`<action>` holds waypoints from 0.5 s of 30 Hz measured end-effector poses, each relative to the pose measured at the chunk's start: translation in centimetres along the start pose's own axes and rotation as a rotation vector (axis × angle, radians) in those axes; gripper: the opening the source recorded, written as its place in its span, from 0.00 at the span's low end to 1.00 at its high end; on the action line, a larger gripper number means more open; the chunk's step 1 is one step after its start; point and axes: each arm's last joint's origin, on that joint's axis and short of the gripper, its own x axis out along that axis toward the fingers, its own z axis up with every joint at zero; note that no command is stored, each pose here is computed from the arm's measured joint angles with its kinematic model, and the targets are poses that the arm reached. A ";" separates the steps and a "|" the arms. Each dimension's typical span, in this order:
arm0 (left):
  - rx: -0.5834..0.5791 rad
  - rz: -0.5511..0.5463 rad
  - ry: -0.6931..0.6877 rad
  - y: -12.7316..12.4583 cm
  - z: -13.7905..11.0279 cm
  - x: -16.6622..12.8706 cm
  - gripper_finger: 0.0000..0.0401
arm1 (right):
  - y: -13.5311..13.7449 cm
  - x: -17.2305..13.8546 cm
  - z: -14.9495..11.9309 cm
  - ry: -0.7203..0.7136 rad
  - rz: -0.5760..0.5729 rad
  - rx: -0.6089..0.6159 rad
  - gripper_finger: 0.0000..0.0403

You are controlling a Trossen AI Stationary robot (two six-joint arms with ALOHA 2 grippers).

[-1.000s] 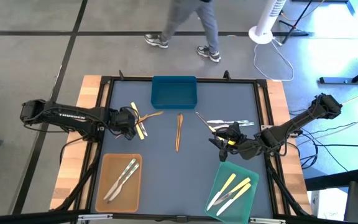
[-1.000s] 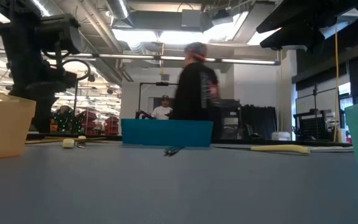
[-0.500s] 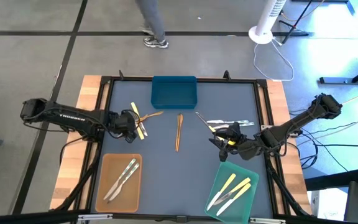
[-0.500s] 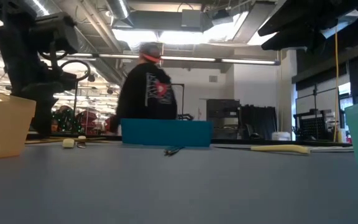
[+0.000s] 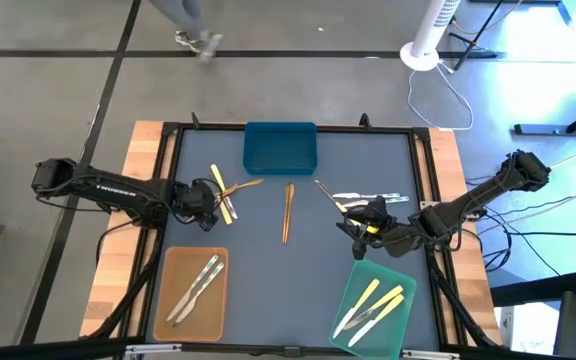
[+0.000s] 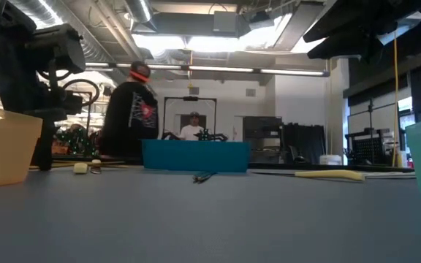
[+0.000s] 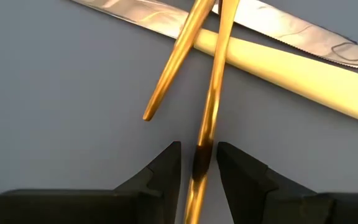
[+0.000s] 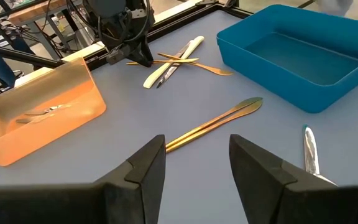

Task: Sort silverware by color (type)
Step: Put the gold knife into the blue bin

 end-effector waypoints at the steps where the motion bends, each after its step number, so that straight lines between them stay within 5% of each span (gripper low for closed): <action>1: 0.000 0.000 0.001 0.0 0.0 0.0 0.26 | 0.0 0.0 0.0 0.000 0.000 0.000 0.41; 15: 0.000 0.005 -0.004 0.0 0.0 0.0 0.26 | 0.0 0.0 0.0 0.000 0.000 0.001 0.41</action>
